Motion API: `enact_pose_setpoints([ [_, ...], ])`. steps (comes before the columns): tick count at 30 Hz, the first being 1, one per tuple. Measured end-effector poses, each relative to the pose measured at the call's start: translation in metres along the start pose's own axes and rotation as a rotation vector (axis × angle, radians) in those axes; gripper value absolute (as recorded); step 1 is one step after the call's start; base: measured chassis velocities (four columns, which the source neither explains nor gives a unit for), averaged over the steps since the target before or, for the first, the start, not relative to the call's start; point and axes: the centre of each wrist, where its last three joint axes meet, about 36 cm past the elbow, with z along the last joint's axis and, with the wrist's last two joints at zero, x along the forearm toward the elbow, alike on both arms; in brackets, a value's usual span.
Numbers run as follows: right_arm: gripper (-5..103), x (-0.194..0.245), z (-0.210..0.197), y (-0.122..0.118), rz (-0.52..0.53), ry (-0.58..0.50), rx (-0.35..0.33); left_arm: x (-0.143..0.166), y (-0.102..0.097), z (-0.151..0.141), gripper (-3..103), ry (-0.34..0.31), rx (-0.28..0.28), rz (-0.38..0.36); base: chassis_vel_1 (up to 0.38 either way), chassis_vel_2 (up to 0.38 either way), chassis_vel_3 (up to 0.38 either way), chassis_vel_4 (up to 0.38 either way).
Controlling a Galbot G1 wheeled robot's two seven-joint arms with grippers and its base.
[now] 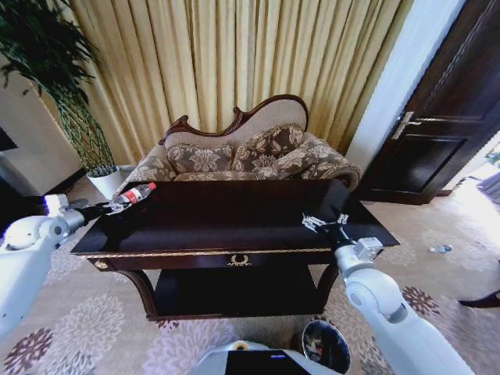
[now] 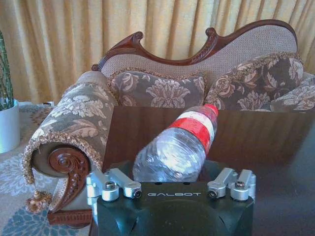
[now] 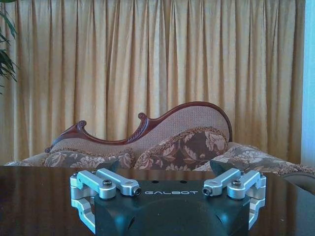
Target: Move to the front of the table and place the trash on the table into the trash bin.
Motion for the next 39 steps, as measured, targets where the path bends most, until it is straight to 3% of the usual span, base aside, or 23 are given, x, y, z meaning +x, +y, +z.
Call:
enact_pose_setpoints([
  [1, 100, 0.0, 0.0, 0.0, 0.0, 0.0, 0.0, 0.0, 0.0, 0.0, 85, 0.0, 0.0, 0.0, 0.0, 0.0, 0.0, 0.0],
  [4, 100, 0.0, 0.0, 0.001, -0.001, 0.0, -0.002, 0.0, 0.0, 0.002, 69, -0.001, 0.001, 0.0, 0.0, 0.0, 0.0, 0.0],
  [14, 100, 0.002, 0.0, 0.001, 0.001, 0.001, -0.002, -0.001, -0.001, 0.005, 42, 0.0, -0.004, 0.012, 0.0, 0.0, 0.0, 0.0],
  [23, 100, 0.004, 0.001, 0.002, 0.006, 0.002, -0.001, 0.0, -0.004, 0.006, 40, -0.007, -0.012, 0.021, 0.0, 0.0, 0.0, 0.0],
  [29, 100, 0.008, 0.0, 0.005, 0.008, 0.002, -0.005, 0.005, -0.011, 0.003, 40, -0.081, -0.077, 0.073, 0.0, 0.0, 0.0, 0.0],
  [31, 100, 0.009, -0.001, 0.006, 0.006, 0.0, -0.004, 0.011, -0.023, -0.002, 40, -0.13, -0.118, 0.114, 0.0, 0.0, 0.0, 0.0],
  [34, 100, 0.01, -0.003, 0.006, 0.004, -0.003, -0.001, 0.015, -0.038, -0.002, 40, -0.158, -0.132, 0.144, 0.0, 0.0, 0.0, 0.0],
  [37, 100, 0.011, -0.005, 0.006, 0.008, -0.006, -0.002, 0.016, -0.048, 0.004, 40, -0.177, -0.125, 0.156, 0.0, 0.0, 0.0, 0.0],
  [39, 100, 0.012, -0.007, 0.005, 0.011, -0.008, -0.001, 0.017, -0.062, 0.016, 40, -0.224, -0.122, 0.154, 0.0, 0.0, 0.0, 0.0],
])
